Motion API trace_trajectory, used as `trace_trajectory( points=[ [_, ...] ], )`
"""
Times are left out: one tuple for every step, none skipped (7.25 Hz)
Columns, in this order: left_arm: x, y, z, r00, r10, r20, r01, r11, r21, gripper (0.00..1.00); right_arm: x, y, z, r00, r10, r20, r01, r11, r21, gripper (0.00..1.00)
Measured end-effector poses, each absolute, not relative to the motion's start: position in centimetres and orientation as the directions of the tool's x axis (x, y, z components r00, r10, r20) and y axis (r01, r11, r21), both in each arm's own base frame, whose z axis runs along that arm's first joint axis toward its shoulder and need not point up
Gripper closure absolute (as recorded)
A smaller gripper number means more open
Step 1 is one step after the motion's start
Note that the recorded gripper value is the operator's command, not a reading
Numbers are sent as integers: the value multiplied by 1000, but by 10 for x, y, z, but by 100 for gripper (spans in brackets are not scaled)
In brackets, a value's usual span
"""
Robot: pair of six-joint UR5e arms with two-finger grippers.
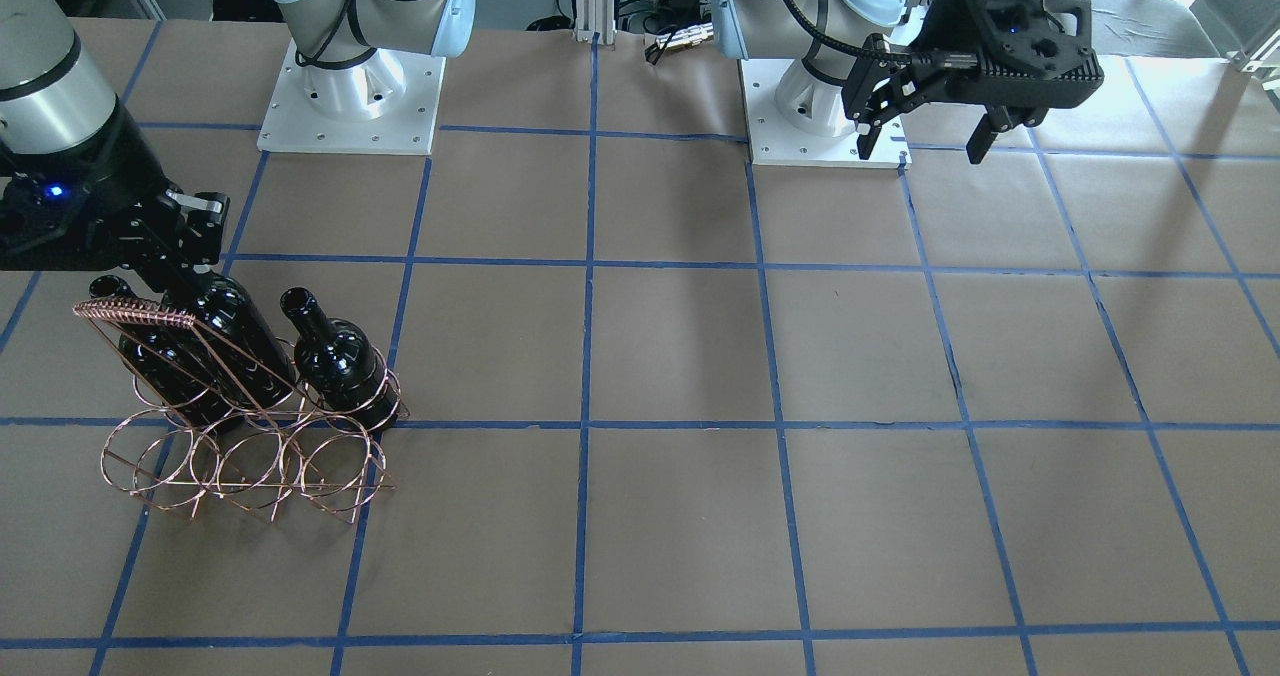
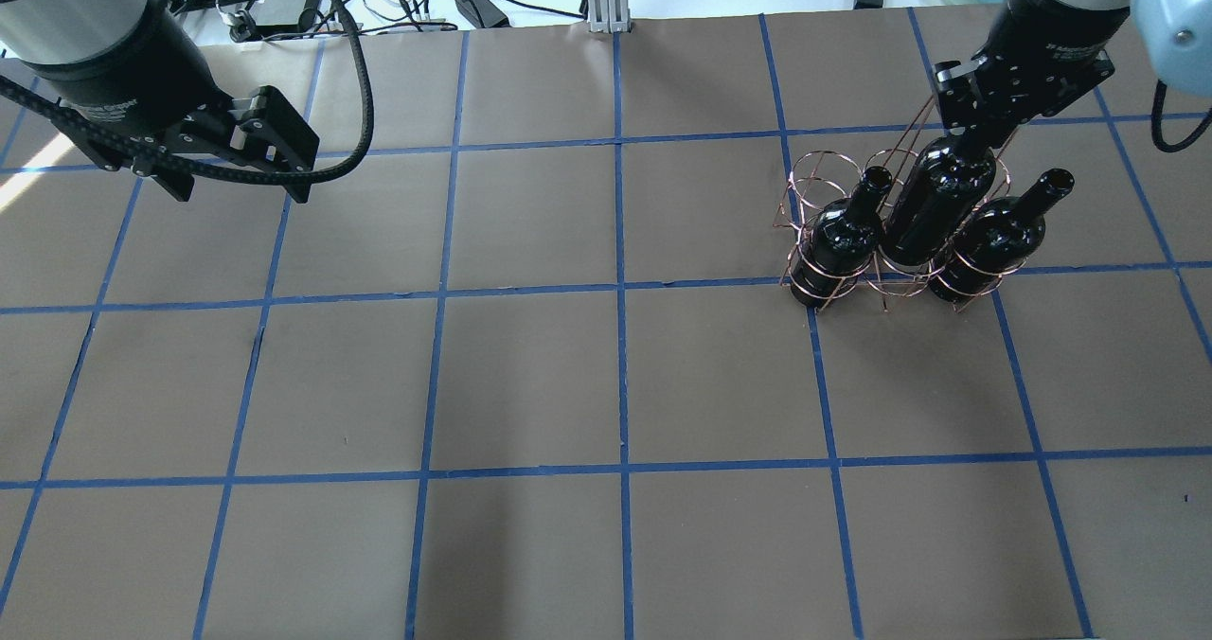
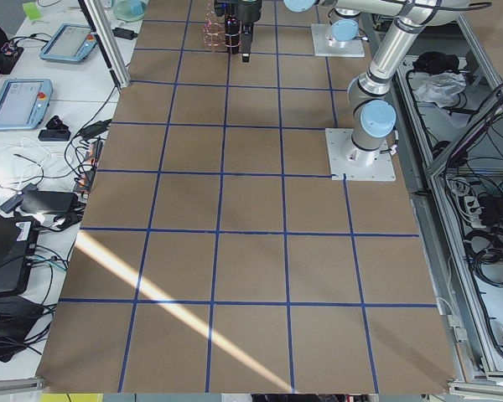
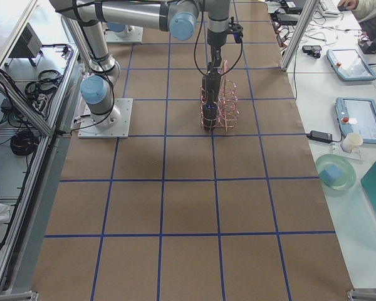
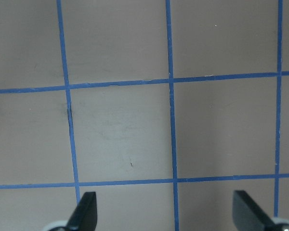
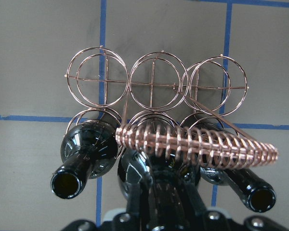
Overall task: Place wine into wine basket
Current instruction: 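Tilt and slide the bottle into the empty rack slot between the bottles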
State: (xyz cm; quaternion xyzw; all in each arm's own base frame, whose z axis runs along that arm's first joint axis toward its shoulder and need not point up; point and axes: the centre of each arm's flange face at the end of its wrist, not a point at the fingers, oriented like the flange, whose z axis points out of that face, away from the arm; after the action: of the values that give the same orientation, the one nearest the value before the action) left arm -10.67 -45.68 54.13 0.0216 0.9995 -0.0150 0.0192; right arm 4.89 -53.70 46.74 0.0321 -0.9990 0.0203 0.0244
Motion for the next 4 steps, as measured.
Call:
trace_trajectory(
  points=[
    [-107,-457,541,-998,43,-39,44,999,-30,0,49,-541,461,-996,-77,46,-79,996,-30,100],
    [-107,-457,541,-998,43,-39,44,999,-31,0,48,-545,454,-996,-84,42,-85,996,-18,100],
    [-107,-457,542,-998,44,-39,45,999,-31,0,48,-547,445,-995,-87,38,-87,996,0,100],
    [-107,-456,542,-998,44,-40,45,999,-31,0,48,-548,434,-996,-89,33,-88,996,20,100]
  ],
)
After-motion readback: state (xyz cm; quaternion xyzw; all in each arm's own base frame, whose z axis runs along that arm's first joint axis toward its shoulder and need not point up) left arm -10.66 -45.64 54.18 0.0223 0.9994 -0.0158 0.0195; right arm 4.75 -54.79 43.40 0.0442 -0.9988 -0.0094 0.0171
